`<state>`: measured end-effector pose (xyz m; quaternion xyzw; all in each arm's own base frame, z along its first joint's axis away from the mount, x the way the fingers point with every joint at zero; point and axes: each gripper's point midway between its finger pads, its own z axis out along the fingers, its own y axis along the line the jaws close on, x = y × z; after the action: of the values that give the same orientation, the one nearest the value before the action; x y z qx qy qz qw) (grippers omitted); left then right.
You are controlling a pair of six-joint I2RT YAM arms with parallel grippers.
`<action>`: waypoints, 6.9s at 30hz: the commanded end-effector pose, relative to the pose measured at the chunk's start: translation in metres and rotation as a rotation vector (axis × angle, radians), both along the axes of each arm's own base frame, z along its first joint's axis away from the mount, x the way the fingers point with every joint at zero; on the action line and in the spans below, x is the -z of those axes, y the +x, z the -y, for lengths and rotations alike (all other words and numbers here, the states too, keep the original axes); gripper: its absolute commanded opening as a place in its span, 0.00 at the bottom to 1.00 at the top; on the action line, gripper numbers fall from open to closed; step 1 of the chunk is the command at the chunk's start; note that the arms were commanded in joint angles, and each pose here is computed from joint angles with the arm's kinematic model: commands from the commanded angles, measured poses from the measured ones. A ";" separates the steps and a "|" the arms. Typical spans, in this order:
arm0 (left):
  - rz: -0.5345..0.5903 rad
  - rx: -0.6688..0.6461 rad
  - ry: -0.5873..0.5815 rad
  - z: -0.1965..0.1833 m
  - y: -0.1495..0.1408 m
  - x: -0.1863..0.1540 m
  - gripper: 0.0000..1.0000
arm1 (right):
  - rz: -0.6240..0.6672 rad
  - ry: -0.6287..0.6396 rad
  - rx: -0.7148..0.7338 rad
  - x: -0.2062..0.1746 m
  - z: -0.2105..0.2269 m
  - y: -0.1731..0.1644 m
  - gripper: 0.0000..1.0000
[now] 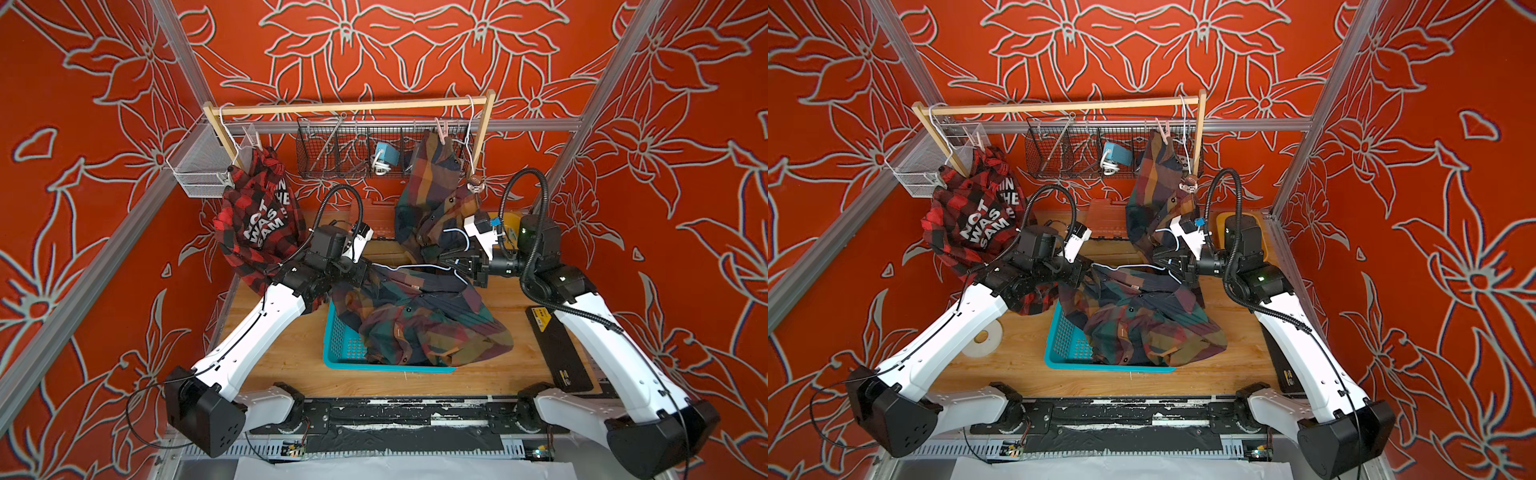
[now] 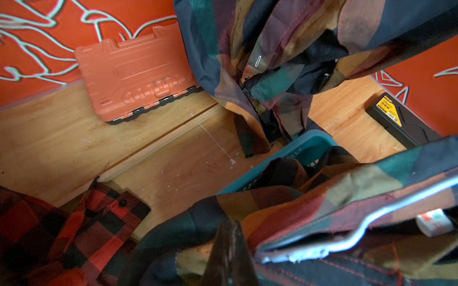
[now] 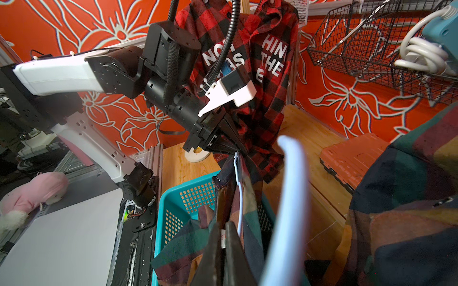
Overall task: Remove the clothespins securing long-sleeve shirts to the hanger
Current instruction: Remove the long-sleeve shirt from the hanger, then adjust the long-sleeve shirt at the bin.
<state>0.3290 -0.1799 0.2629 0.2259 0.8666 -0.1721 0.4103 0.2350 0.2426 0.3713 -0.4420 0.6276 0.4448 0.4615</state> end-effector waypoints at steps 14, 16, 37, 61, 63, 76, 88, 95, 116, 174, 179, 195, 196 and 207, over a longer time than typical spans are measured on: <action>-0.040 -0.009 -0.028 -0.008 -0.028 0.047 0.05 | 0.071 0.048 0.004 -0.021 0.000 -0.004 0.00; 0.016 0.011 -0.057 -0.006 -0.032 0.030 0.28 | 0.069 0.052 0.007 -0.019 0.000 -0.002 0.00; 0.264 0.140 -0.180 0.009 -0.043 0.002 0.77 | 0.089 0.122 -0.071 -0.037 -0.002 -0.018 0.00; 0.094 0.057 -0.187 0.004 -0.045 0.055 0.00 | 0.112 0.174 -0.060 -0.055 -0.002 -0.017 0.00; 0.066 0.049 -0.182 0.002 -0.048 0.065 0.00 | 0.113 0.177 -0.063 -0.056 -0.002 -0.017 0.00; 0.119 0.137 -0.184 0.007 -0.066 0.021 0.79 | 0.067 0.148 -0.040 -0.039 -0.013 0.001 0.00; 0.327 0.223 -0.150 -0.002 -0.092 -0.071 0.84 | 0.023 0.102 -0.048 -0.013 -0.034 0.009 0.00; 0.400 0.302 -0.054 0.006 -0.079 -0.087 0.83 | 0.031 0.058 -0.151 -0.008 -0.041 -0.009 0.00; 0.319 0.650 -0.038 0.075 -0.075 -0.060 0.79 | 0.038 0.075 -0.287 -0.013 -0.055 -0.025 0.00; 0.828 0.399 0.150 0.011 -0.045 -0.116 0.00 | -0.620 -0.190 0.721 0.153 0.112 -0.033 0.66; 0.853 0.402 0.129 0.008 -0.049 -0.127 0.00 | -0.661 -0.156 0.693 0.173 0.106 -0.037 0.66; 0.886 0.382 0.050 -0.002 -0.045 -0.142 0.00 | -0.573 0.068 0.409 0.126 0.045 -0.024 0.00; 0.887 0.387 0.039 -0.002 -0.046 -0.144 0.00 | -0.567 0.063 0.395 0.124 0.038 -0.024 0.00; 0.874 0.406 0.013 -0.004 -0.044 -0.143 0.00 | -0.524 -0.040 0.304 0.138 -0.053 -0.018 0.00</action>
<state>0.2892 -0.1750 0.3878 0.4404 0.5782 -0.1293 0.6746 0.1999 0.2814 0.2161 -0.2300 0.8045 0.4630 0.2925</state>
